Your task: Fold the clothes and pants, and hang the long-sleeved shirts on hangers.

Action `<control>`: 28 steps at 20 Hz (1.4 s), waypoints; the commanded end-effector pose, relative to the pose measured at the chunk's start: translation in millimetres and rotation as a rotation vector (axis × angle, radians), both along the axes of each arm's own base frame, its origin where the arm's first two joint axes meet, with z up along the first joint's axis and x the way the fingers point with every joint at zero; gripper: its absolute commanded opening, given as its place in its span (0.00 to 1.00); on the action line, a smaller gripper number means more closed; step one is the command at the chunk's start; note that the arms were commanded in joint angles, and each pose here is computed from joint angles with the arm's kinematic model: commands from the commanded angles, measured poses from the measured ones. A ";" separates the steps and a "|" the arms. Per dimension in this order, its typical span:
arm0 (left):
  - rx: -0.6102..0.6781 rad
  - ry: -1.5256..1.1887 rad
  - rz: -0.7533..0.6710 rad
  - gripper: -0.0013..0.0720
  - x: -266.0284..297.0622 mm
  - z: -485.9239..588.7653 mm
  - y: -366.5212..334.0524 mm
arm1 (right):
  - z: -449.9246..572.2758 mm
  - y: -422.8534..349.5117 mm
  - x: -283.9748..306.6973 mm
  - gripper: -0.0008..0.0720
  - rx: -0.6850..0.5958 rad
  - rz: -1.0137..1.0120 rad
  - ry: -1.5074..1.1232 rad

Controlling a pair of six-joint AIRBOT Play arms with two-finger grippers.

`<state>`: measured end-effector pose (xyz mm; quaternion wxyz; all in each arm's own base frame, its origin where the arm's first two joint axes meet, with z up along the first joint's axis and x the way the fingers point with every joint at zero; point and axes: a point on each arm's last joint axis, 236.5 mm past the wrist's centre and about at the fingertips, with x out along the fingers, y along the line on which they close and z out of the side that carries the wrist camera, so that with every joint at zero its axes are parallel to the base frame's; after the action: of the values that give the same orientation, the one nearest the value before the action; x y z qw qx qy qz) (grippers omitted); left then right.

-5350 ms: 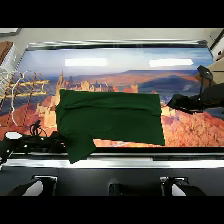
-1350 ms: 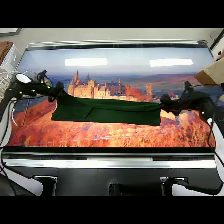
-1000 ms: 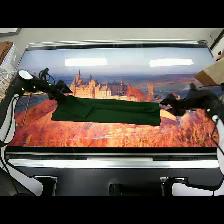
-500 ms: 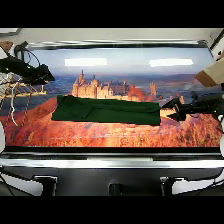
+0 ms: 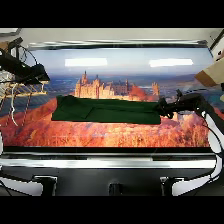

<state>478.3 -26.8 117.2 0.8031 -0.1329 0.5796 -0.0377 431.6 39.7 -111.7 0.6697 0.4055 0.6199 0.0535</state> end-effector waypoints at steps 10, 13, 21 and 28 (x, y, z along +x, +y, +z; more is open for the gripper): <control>-0.374 0.063 -0.004 0.04 11.2 -117.4 -162.5 | 161.5 0.1 9.9 0.05 -0.108 0.085 -0.188; -0.486 0.114 -0.051 0.04 -10.2 -158.0 -264.6 | 207.3 -1.4 10.3 0.05 -0.123 0.060 -0.231; -0.749 0.158 0.048 0.04 -45.6 -188.6 -422.2 | 257.6 7.0 -18.7 0.05 -0.123 0.061 -0.268; -0.832 0.235 -0.038 0.03 -65.9 -186.6 -487.4 | 274.6 6.8 -21.6 0.06 -0.138 0.050 -0.319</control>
<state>422.7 -490.8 -72.9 0.6309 -0.4324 0.5942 -0.2488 409.3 47.5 158.0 0.7785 0.3294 0.5261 0.0932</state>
